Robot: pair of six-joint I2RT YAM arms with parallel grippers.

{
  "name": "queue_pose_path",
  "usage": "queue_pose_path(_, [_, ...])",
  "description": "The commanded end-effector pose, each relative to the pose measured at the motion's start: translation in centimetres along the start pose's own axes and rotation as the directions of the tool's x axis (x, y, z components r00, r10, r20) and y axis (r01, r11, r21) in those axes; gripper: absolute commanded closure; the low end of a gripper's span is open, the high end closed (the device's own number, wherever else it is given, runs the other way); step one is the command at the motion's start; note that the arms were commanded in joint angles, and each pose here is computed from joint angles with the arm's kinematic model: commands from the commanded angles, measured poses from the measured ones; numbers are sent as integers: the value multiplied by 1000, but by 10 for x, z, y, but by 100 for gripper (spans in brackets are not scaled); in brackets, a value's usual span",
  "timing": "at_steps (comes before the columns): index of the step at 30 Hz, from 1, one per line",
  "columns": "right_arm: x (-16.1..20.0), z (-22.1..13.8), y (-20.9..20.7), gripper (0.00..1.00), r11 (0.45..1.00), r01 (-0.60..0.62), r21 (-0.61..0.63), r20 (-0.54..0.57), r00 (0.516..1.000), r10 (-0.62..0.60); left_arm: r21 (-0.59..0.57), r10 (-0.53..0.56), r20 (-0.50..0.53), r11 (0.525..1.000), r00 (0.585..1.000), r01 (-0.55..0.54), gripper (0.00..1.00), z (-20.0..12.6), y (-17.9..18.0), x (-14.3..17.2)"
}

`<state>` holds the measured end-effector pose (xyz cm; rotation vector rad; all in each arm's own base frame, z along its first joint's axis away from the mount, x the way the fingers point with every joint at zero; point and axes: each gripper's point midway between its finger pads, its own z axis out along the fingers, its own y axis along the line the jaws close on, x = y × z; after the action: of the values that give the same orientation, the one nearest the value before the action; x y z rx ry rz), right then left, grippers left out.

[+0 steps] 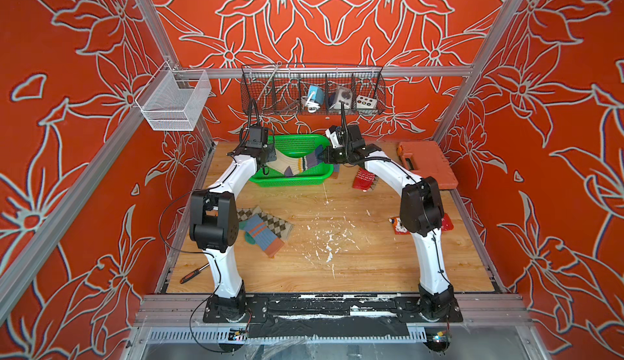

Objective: Place the socks together as a pair
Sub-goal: Place a pair of socks in the bin.

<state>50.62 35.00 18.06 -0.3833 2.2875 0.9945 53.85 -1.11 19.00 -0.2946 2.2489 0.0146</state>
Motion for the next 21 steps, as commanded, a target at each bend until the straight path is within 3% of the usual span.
queue_pose_path(1, [-43,-23,24,100,998,55,-28,138,989,-51,-17,10,59,1000,998,-9,100,-9,4,-16])
queue_pose_path(21, [5,40,-5,100,1000,-7,-1,-67,998,7,-143,44,-55,988,998,-52,100,33,30,19])
